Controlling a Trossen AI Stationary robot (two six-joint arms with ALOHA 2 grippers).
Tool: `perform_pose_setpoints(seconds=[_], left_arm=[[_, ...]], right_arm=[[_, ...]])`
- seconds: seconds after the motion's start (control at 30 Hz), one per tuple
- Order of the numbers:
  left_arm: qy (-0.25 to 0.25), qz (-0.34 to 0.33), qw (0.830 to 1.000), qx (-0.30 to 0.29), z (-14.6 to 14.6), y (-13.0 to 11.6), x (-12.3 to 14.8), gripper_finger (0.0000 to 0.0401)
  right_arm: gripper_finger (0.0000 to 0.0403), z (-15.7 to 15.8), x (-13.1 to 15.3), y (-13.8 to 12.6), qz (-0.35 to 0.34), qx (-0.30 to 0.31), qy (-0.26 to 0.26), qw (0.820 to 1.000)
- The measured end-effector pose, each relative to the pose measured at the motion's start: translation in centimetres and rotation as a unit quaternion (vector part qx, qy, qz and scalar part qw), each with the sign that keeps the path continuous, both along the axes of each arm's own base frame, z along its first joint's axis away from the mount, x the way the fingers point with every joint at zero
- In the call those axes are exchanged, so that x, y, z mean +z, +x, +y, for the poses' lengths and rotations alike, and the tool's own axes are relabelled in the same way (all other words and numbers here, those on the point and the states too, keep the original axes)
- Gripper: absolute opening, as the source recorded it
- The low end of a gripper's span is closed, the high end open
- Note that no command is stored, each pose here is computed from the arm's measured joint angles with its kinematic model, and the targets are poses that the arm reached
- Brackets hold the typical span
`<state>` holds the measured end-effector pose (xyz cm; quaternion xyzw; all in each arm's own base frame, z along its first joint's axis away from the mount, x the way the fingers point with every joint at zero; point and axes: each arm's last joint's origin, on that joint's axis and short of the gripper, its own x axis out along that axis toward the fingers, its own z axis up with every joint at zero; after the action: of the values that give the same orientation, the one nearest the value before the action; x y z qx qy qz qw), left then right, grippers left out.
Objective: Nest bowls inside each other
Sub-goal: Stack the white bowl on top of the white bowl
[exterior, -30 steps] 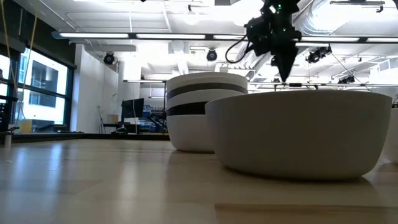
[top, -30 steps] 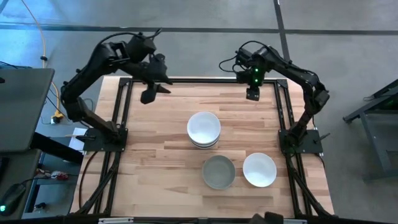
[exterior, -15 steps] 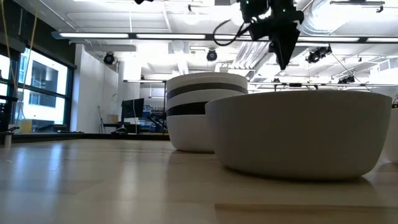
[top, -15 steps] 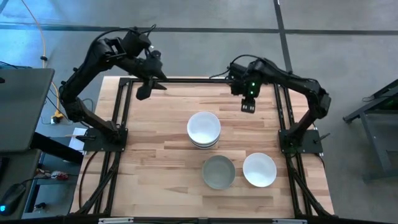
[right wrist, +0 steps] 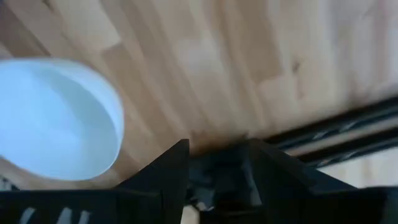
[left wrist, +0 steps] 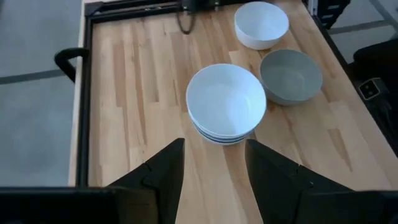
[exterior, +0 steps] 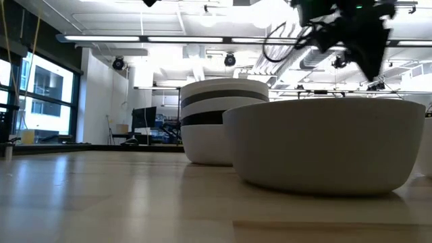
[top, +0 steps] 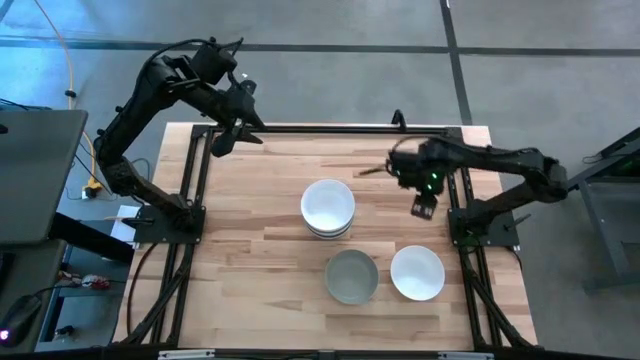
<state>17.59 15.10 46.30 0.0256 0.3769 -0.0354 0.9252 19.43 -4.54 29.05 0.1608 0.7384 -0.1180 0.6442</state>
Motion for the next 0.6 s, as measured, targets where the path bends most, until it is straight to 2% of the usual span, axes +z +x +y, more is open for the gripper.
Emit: perform_pose_setpoints(seconds=[0.13, 0.33, 0.6], left_arm=[[0.005, -0.018, 1.000, 0.007, 0.4, 0.1, 0.2, 0.0159], [0.000, -0.041, 0.999, 0.002, 0.5, 0.4, 0.5, 0.0159], [-0.011, -0.047, 0.999, 0.009, 0.4, 0.8, 0.5, 0.0159]], right_arm=[[0.0158, 2.3, -1.1, -0.6, -0.011, -0.006, 0.009, 1.000], [0.0158, 5.6, -2.1, -0.3, -0.029, 0.037, 0.010, 0.999], [0.0158, 8.1, -4.3, -0.3, -0.044, 0.066, -0.001, 0.997]])
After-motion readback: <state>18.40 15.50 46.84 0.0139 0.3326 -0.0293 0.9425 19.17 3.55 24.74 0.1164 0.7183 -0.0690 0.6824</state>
